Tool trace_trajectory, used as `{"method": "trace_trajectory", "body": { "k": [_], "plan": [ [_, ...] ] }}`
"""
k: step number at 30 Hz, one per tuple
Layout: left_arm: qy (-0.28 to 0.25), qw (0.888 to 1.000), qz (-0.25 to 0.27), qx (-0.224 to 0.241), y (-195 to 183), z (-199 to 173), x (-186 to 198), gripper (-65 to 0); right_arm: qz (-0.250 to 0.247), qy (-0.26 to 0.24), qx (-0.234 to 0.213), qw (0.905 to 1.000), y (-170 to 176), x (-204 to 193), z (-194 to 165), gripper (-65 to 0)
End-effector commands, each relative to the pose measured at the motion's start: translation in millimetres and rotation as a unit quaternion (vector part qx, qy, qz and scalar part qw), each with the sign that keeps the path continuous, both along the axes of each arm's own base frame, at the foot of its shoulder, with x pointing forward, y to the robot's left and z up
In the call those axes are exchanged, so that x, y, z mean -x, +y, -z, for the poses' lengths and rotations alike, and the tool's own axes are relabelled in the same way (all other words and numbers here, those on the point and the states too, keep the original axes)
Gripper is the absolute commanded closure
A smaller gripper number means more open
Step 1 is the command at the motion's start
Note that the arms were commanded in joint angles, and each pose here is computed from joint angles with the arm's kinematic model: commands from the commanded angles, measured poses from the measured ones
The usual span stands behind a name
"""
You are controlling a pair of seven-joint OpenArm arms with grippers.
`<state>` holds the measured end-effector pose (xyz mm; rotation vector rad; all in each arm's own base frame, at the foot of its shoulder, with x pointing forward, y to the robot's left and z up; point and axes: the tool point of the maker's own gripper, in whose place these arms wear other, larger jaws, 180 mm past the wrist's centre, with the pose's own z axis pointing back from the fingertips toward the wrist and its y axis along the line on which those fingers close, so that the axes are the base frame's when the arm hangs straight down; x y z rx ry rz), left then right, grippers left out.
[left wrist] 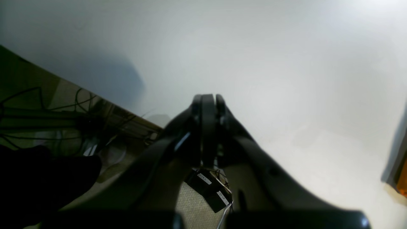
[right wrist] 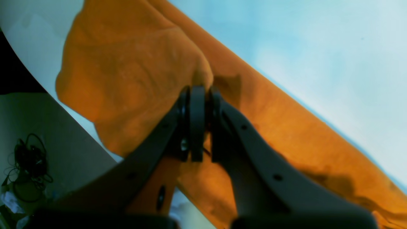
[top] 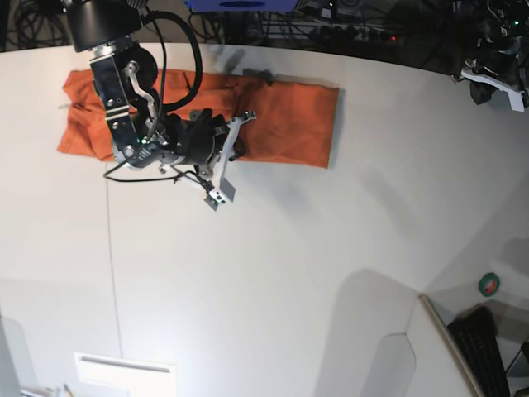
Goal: Layout the t-shirt on the table in an organized manner, then fold the t-shirt properly
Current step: 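Press the folded strip flat with the right gripper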
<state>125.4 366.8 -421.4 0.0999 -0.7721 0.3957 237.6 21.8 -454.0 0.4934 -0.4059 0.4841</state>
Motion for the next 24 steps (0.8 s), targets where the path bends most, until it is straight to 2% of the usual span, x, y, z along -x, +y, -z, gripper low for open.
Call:
{"method": "trace_trajectory", "body": {
  "k": [1,8,13,24],
  "plan": [
    [-0.017,1.0,0.004,-0.013,7,-11,-6,0.0,0.004,-0.022,-0.013,0.9997,5,-13,-13,0.0],
    [-0.017,1.0,0.004,-0.013,7,-11,-6,0.0,0.003,-0.035,-0.017,0.9992,6,-17,-21,0.0],
    [-0.017,1.0,0.004,-0.013,7,-11,-6,0.0,0.004,-0.013,-0.011,0.9998,4,-10,-8,0.0],
    [-0.018,1.0,0.004,-0.013,7,-11,-6,0.0,0.006,-0.008,-0.009,0.9999,2,-8,-6,0.0]
  ]
}}
